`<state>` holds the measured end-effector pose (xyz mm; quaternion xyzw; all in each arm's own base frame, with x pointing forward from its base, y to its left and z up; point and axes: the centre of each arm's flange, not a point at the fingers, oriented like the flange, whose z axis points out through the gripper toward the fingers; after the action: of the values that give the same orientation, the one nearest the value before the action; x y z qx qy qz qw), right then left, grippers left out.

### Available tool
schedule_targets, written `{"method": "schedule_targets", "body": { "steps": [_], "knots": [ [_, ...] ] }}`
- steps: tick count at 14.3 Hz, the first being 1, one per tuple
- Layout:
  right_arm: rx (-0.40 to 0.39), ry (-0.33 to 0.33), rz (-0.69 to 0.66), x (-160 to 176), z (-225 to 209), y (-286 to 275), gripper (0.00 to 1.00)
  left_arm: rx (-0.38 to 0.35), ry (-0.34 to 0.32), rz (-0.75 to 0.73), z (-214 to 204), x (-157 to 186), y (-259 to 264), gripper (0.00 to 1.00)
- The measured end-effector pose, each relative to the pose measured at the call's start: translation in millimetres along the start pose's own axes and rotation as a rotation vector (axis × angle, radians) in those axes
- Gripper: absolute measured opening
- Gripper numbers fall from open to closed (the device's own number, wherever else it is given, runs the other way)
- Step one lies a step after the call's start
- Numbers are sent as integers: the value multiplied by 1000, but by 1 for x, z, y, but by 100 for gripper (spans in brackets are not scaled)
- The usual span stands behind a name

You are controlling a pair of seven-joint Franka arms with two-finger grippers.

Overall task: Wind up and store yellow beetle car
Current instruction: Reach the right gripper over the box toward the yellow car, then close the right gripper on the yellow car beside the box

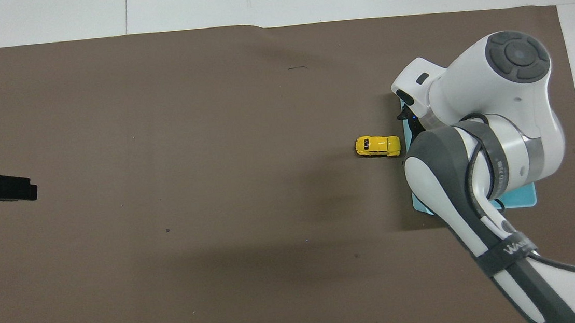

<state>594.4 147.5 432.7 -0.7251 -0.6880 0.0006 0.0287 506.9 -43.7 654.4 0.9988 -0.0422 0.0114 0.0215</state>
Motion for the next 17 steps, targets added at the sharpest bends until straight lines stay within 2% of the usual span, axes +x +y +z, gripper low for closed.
{"method": "schedule_targets", "body": {
  "steps": [12,17],
  "knots": [
    [-18,-1,-8,7,97,19,100,3,-27,-4,2,-3,-3,100],
    [-32,2,-21,16,115,22,100,1,-26,-26,1,-3,-15,100]
  ]
}}
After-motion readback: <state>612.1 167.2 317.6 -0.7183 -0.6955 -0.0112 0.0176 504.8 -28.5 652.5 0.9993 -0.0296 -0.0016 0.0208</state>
